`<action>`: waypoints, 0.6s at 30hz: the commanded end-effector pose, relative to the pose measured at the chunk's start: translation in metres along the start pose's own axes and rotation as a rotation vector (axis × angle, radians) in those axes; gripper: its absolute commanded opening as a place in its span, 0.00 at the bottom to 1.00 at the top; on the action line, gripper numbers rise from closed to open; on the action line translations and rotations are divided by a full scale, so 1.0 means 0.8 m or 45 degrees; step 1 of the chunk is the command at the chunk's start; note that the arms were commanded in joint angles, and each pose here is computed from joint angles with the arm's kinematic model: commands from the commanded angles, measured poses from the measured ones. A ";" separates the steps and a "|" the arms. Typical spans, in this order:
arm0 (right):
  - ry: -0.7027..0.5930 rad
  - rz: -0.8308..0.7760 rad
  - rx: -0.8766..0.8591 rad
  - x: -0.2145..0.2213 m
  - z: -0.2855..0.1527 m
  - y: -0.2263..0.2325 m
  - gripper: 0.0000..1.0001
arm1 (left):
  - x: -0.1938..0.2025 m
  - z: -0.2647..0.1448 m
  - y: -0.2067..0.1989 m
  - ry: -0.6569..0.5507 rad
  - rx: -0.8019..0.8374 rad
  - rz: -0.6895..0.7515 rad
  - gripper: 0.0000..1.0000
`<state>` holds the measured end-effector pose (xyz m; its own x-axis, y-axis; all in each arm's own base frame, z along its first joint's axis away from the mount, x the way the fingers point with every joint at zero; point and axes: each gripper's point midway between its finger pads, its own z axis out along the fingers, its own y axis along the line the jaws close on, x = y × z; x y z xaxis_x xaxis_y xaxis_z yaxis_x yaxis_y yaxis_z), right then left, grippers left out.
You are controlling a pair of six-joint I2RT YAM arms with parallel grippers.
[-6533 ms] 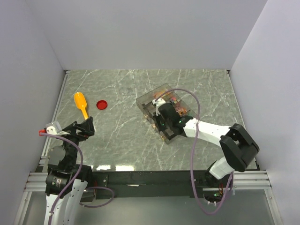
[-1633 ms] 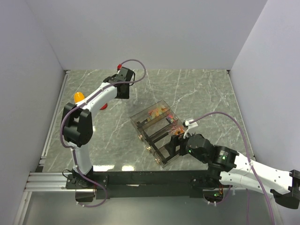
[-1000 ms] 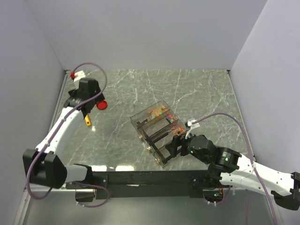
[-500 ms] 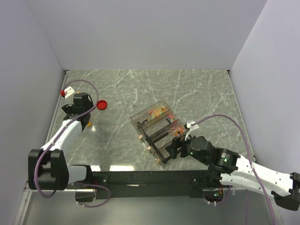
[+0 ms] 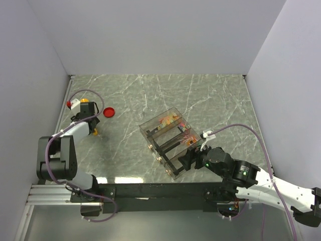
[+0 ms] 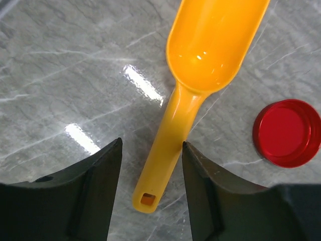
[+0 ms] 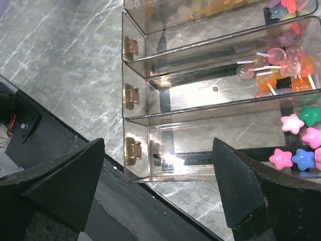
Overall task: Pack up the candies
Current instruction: Pick up the spatula from the center of the board.
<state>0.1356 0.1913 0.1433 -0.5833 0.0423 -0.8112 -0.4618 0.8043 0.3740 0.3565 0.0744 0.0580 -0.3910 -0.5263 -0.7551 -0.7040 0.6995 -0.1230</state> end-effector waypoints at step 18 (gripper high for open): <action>-0.011 0.008 0.023 0.001 0.001 -0.005 0.94 | 0.005 0.022 -0.031 0.118 0.049 0.072 0.50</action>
<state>0.1349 0.1901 0.1375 -0.5899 0.0311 -0.8069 -0.4584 0.8098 0.3662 0.3743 0.0636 0.0378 -0.4827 -0.5324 -0.6954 -0.6689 0.7367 -0.0997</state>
